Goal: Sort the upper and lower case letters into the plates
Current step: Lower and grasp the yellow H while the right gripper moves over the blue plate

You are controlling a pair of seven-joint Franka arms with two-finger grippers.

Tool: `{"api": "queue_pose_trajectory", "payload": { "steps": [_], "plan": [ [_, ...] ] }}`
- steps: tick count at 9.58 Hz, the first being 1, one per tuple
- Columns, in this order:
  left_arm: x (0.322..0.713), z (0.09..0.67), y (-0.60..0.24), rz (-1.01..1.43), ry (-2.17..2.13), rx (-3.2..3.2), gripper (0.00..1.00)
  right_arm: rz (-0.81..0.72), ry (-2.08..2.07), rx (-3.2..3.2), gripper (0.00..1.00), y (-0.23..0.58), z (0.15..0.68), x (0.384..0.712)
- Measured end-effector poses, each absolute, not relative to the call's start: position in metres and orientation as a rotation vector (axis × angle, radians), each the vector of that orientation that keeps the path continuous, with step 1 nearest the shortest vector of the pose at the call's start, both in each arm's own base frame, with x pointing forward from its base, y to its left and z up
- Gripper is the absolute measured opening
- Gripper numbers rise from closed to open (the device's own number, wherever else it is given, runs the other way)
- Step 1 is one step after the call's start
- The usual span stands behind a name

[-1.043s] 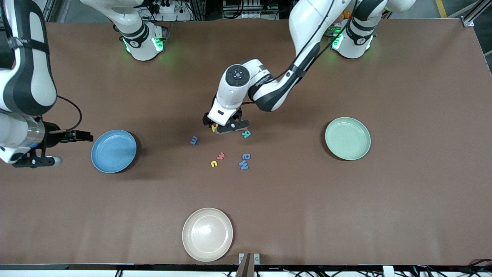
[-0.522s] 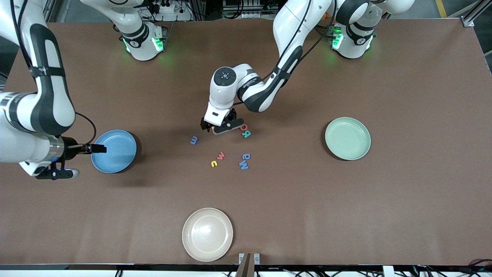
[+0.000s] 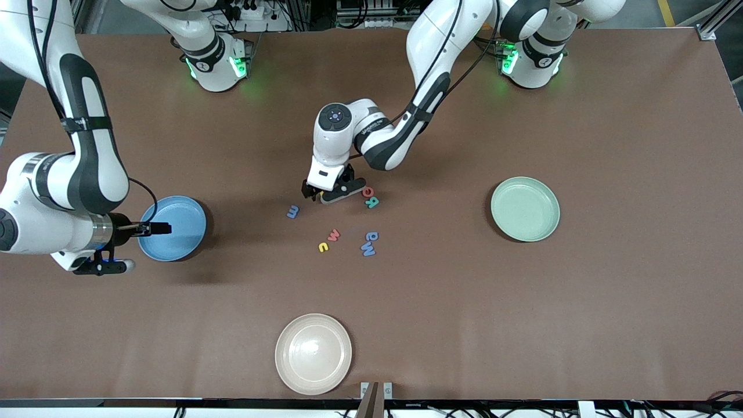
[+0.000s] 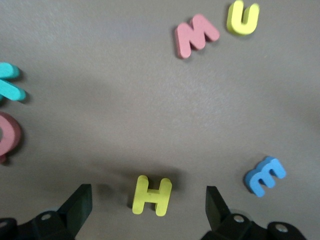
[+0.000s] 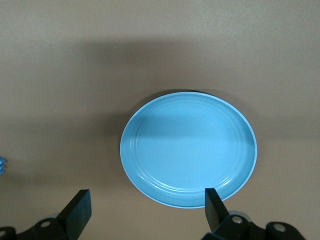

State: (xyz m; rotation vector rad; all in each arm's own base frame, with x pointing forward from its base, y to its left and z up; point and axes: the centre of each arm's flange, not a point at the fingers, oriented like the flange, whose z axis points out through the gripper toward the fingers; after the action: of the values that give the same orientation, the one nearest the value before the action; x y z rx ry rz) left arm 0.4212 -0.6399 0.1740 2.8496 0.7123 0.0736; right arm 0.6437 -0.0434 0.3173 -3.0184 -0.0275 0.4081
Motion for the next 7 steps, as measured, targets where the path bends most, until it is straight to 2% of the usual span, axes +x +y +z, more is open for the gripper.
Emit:
{"api": "queue_pose_trajectory", "payload": {
  "steps": [2, 5, 6, 7],
  "plan": [
    [0.4193, 0.1612, -0.6416, 0.088, 0.704, 2.861, 1.00, 0.403, -0.026, -3.020, 1.00, -0.0435, 0.3146, 0.6434],
    [0.4200, 0.1622, -0.6424, 0.092, 0.703, 2.859, 0.92, 0.402, -0.025, -3.020, 1.00, -0.0437, 0.3122, 0.6428],
    [0.4197, 0.1623, -0.6426, 0.092, 0.702, 2.859, 0.88, 0.400, -0.025, -3.021, 1.00, -0.0437, 0.3115, 0.6426],
    [0.4195, 0.1626, -0.6429, 0.093, 0.701, 2.858, 0.73, 0.400, -0.025, -3.021, 1.00, -0.0438, 0.3111, 0.6425]
  ]
}}
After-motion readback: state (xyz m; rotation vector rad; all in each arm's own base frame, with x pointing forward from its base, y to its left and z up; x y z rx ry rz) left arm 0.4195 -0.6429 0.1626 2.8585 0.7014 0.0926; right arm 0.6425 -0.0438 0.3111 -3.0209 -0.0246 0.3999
